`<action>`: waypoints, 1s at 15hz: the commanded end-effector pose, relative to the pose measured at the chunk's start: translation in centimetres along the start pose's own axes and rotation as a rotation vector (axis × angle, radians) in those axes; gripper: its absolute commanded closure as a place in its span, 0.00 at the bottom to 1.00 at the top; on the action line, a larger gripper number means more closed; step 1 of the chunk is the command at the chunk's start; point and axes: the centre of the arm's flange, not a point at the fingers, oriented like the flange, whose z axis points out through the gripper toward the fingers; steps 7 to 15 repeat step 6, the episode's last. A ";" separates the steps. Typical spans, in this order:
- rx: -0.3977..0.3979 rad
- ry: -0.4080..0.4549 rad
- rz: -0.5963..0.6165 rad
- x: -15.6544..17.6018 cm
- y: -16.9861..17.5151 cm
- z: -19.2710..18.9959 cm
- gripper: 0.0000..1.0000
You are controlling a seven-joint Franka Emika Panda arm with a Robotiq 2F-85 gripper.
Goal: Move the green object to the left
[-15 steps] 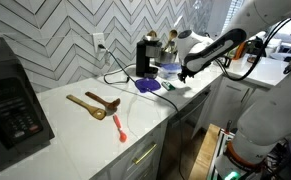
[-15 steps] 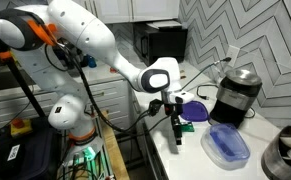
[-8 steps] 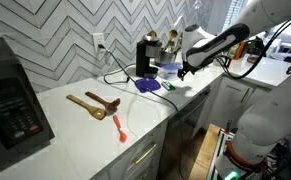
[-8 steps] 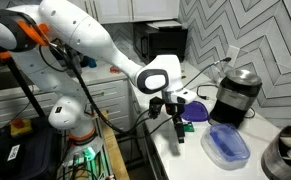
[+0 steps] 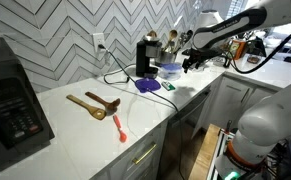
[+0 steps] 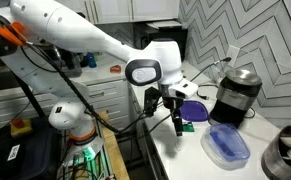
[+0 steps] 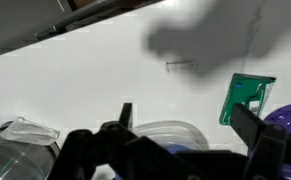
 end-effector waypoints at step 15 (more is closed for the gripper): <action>0.032 -0.023 -0.002 -0.4 0.9 -2.6 0.00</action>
